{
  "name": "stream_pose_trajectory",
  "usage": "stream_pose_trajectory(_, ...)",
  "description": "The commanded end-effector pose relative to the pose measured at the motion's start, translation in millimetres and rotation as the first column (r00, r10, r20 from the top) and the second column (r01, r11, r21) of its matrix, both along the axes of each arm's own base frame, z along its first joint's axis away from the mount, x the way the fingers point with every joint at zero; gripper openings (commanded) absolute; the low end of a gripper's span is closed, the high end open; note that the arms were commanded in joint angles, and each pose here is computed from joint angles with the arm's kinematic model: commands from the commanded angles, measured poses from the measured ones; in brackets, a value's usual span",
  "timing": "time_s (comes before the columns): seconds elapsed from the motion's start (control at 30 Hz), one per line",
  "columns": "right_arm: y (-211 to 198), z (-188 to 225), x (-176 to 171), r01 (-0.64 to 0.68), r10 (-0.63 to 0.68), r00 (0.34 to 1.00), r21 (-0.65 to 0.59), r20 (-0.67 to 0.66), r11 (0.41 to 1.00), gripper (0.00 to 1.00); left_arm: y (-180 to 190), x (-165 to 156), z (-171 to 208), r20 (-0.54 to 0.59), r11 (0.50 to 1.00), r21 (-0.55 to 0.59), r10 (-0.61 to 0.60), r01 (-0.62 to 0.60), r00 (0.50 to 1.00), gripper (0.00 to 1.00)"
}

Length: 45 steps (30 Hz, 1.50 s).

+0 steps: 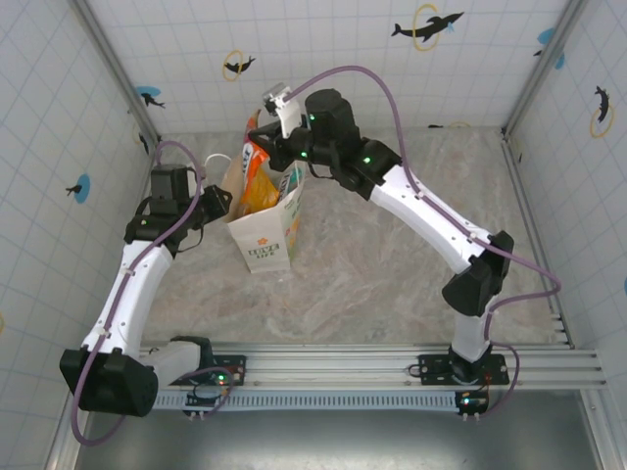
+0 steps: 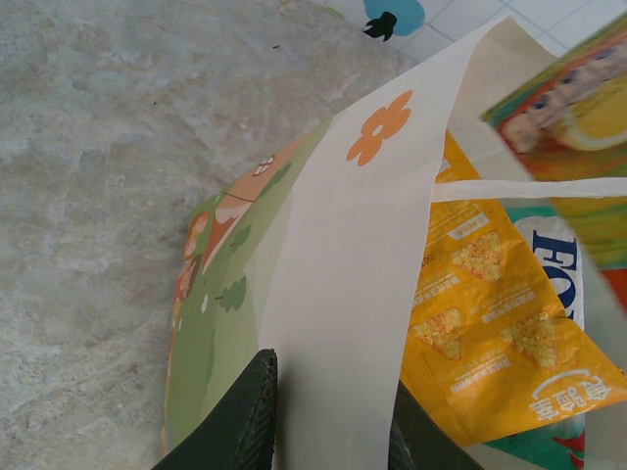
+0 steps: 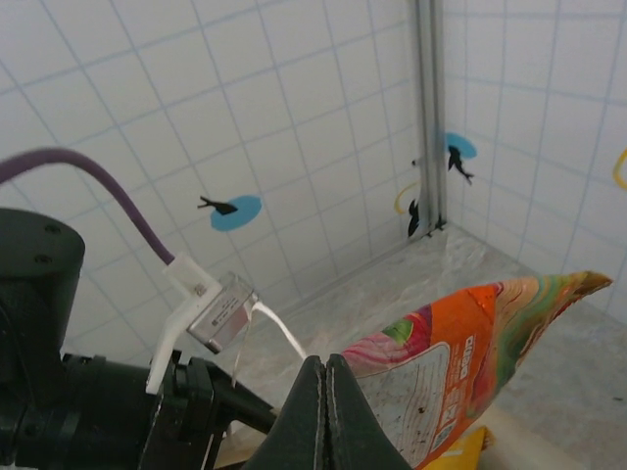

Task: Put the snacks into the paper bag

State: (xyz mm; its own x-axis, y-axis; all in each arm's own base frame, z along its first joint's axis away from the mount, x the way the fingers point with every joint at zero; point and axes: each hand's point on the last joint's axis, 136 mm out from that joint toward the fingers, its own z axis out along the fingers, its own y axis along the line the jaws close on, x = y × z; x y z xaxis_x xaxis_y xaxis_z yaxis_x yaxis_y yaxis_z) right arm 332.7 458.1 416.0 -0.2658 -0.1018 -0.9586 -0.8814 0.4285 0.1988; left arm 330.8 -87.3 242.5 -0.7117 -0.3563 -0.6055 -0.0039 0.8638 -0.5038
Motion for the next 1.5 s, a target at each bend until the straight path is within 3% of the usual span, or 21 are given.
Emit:
stream_pose_trajectory(0.0,4,30,-16,-0.087,0.085,0.996,0.066,0.03,0.994,0.0,-1,2,3,0.012,1.0,-0.005,-0.011,0.011,1.0,0.26)
stream_pose_trajectory(0.33,8,-20,-4,-0.156,0.159,0.974,0.029,-0.16,0.987,0.0,-2,3,5,0.014,1.0,-0.008,-0.01,0.01,1.0,0.26)
stream_pose_trajectory(0.47,7,-38,11,-0.126,0.125,0.975,0.005,-0.186,0.992,0.0,-2,3,6,0.015,1.0,-0.008,-0.011,0.011,1.0,0.26)
stream_pose_trajectory(0.6,-7,-65,47,-0.004,-0.008,0.975,-0.055,-0.222,0.998,0.37,-1,3,7,0.019,1.0,-0.008,-0.009,0.009,1.0,0.26)
stream_pose_trajectory(0.67,-17,-72,61,0.056,-0.074,0.973,-0.088,-0.219,0.995,0.46,-1,2,8,0.02,1.0,-0.009,-0.009,0.009,1.0,0.26)
stream_pose_trajectory(0.83,-33,-50,59,0.118,-0.133,0.979,-0.102,-0.152,0.988,0.49,-1,3,10,0.021,1.0,-0.002,-0.008,0.008,1.0,0.26)
stream_pose_trajectory(1.03,-38,-24,17,0.13,-0.138,0.989,-0.125,-0.057,0.984,0.51,-1,3,11,0.025,1.0,-0.005,-0.009,0.009,1.0,0.26)
stream_pose_trajectory(1.27,-71,-36,-3,0.199,-0.215,0.965,-0.112,-0.149,0.974,0.52,-2,2,16,0.036,1.0,-0.011,-0.013,0.014,0.999,0.26)
stream_pose_trajectory(1.47,-97,-53,13,0.273,-0.27,0.923,-0.025,-0.276,0.962,0.53,-8,5,20,0.05,0.998,-0.042,-0.034,0.036,0.998,0.27)
